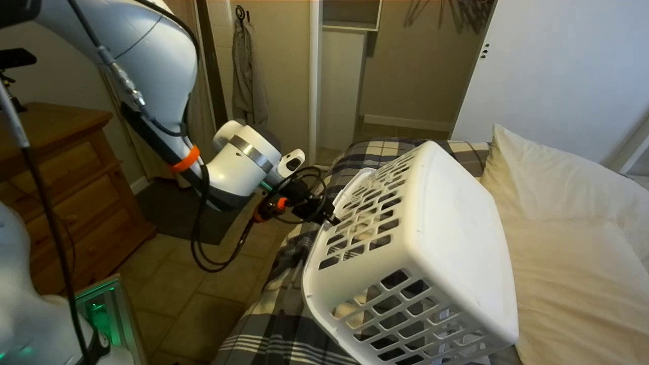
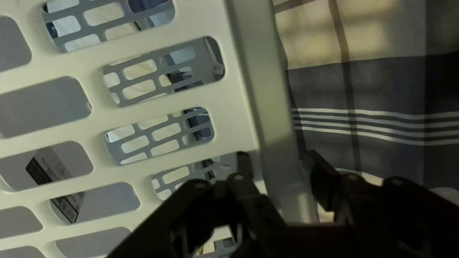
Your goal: Place the white basket upright.
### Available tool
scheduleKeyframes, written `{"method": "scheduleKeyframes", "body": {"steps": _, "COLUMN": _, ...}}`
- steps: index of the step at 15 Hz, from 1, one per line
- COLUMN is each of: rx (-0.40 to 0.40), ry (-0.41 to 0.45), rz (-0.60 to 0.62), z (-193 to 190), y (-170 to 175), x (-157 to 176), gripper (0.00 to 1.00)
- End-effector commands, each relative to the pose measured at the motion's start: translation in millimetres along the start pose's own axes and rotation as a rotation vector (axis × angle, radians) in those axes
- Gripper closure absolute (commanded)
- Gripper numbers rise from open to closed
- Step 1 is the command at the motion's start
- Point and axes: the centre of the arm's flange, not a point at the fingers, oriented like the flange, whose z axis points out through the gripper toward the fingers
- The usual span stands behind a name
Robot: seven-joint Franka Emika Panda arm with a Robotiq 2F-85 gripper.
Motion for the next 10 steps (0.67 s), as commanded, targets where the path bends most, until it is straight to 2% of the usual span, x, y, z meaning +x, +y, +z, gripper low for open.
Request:
{"method": "scheduleKeyframes", "body": {"steps": 1, "rx": 0.039, "ry": 0.014, "rz": 0.035, "z": -48.6, "y": 31.6, "x": 5.1, "gripper": 0.83}}
{"method": "scheduleKeyframes", "body": {"steps": 4, "rx": 0.073, "ry": 0.029, "rz": 0.053, "z": -73.4, "y": 51.5, "x": 13.4, "gripper": 0.83}}
{"method": "scheduleKeyframes", "body": {"steps": 10, "rx": 0.079, "ry": 0.064, "rz": 0.097, "z": -107.2, "y": 94.3, "x": 19.6, "gripper": 0.83}}
